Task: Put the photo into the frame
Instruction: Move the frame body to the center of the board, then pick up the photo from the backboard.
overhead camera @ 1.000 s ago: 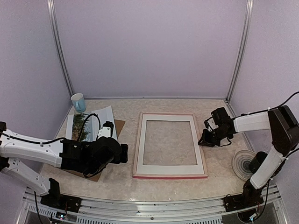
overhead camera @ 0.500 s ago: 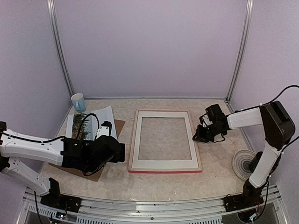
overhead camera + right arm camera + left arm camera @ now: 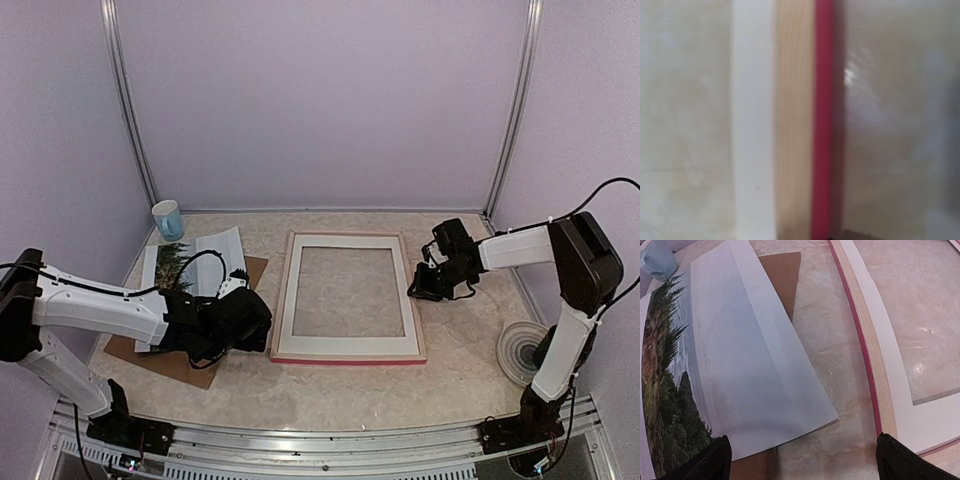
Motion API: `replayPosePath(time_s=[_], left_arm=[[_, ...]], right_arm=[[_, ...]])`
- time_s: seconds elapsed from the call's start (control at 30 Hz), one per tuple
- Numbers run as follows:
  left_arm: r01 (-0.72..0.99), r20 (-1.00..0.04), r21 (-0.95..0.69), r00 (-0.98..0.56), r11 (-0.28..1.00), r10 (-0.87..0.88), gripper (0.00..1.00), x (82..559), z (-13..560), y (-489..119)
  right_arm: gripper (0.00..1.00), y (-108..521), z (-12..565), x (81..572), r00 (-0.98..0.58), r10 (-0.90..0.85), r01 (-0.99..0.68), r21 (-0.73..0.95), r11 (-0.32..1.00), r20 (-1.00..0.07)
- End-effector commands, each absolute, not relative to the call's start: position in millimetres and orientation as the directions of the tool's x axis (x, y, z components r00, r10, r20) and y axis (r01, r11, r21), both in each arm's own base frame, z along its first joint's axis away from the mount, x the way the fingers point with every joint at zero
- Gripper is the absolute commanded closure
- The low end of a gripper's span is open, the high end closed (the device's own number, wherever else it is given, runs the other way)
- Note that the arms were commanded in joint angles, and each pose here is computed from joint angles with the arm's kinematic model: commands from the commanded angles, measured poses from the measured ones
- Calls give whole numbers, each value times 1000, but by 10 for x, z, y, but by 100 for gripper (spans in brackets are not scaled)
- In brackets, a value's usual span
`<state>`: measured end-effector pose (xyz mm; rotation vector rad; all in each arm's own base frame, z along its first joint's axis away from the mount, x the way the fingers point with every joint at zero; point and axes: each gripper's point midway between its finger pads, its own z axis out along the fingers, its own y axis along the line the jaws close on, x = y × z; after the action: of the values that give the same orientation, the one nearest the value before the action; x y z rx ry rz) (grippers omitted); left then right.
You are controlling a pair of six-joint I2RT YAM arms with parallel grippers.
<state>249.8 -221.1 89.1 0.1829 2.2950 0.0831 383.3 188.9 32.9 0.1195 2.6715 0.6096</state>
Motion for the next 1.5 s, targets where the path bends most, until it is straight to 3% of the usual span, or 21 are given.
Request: replayPosePath(time_s=[0.0, 0.13, 0.37, 0.87, 1.47], left_arm=[[144, -699, 152, -684, 978, 209, 1, 2609, 820, -2292], [144, -661, 151, -721, 978, 208, 1, 2716, 712, -2282], [158, -605, 131, -769, 979, 205, 1, 2838, 607, -2322], [113, -535, 257, -810, 960, 239, 13, 2998, 396, -2129], [107, -516, 285, -820, 952, 247, 30, 3013, 321, -2122]], right_arm=[[71, 1812, 517, 3801, -911, 145, -14, 379, 925, -386], [57, 1745, 731, 3781, -893, 140, -25, 358, 933, -428], [42, 1645, 889, 3705, -876, 133, -30, 329, 944, -464], [39, 1612, 877, 3589, -873, 127, -43, 335, 941, -470], [39, 1645, 858, 3576, -873, 121, -61, 351, 934, -472]])
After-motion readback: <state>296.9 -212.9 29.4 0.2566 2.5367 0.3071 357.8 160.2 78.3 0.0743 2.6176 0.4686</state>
